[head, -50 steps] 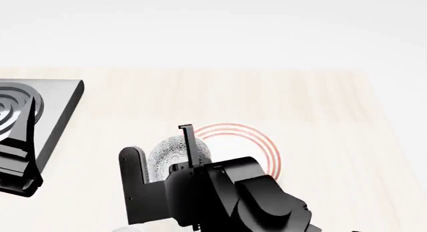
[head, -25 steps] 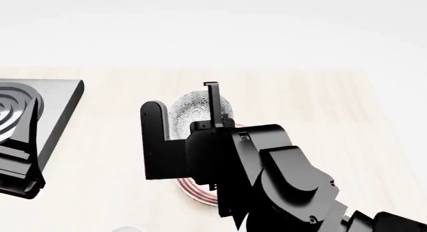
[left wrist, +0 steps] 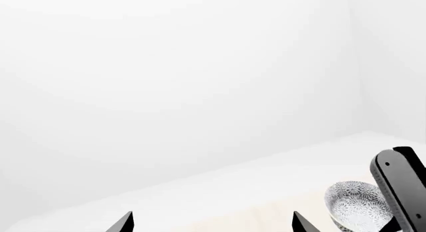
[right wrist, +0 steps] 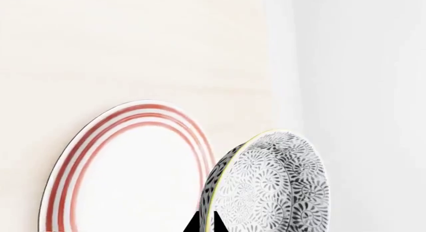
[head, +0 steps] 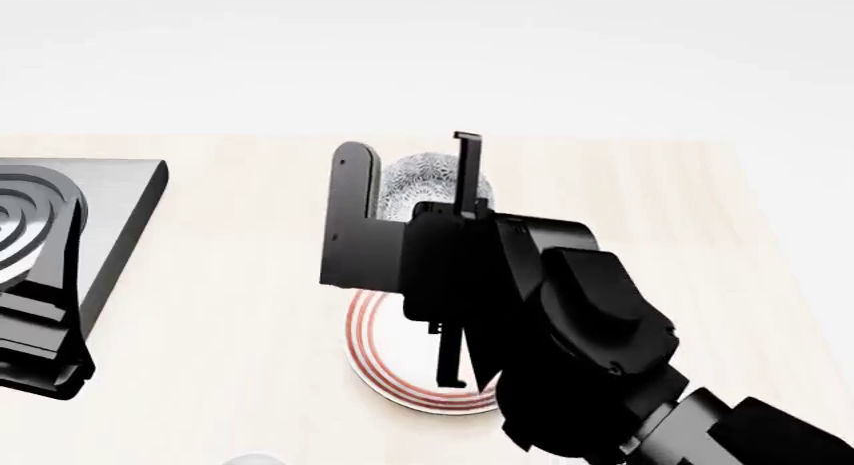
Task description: Pick the akita bowl between the plate and the ramekin and place it on the plate.
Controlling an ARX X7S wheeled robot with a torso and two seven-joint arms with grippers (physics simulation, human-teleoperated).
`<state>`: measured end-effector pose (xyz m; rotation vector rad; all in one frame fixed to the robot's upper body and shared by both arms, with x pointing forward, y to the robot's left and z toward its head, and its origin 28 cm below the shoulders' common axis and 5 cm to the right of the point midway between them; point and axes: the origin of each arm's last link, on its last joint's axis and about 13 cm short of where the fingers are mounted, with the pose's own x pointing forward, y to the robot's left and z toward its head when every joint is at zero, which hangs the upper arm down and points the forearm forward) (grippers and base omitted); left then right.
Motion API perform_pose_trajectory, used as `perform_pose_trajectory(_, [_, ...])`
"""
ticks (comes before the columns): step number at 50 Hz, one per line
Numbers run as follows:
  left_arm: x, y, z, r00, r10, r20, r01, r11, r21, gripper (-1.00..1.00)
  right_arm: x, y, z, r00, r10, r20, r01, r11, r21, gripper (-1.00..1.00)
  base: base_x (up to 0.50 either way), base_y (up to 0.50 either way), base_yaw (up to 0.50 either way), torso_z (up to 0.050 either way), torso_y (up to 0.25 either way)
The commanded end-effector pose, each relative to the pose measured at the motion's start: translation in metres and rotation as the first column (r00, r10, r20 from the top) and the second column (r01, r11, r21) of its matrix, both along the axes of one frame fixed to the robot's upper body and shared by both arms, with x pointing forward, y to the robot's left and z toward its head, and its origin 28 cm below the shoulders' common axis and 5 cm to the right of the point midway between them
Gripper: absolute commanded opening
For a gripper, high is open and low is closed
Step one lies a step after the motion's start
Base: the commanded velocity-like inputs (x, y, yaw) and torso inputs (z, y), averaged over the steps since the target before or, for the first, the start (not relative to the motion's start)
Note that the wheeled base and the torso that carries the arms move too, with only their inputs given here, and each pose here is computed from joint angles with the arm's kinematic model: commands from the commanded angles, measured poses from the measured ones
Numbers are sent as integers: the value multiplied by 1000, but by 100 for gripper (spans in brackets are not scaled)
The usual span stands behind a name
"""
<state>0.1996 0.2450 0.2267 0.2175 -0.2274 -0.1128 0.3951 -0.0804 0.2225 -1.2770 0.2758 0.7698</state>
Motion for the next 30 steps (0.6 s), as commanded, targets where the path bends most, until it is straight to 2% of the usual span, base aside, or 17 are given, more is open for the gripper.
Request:
perform_pose_trajectory(1, [0, 1, 0, 1000, 1, -1, -1, 1000, -1, 100, 14, 1, -7, 999, -31, 17, 31, 999, 22, -100, 0, 0, 0, 0, 0])
perform_pose_trajectory(10, [1, 1, 0, 1000, 2, 0, -2, 1000, -6, 100, 23, 1, -19, 997, -63, 36, 61, 998, 31, -100, 0, 0, 0, 0, 0])
perform_pose_trajectory(30, [1, 1, -1, 1000, 1, 0, -1, 1000, -3, 100, 25, 3, -42, 998, -54, 34, 53, 998, 22, -100, 0, 0, 0, 0, 0])
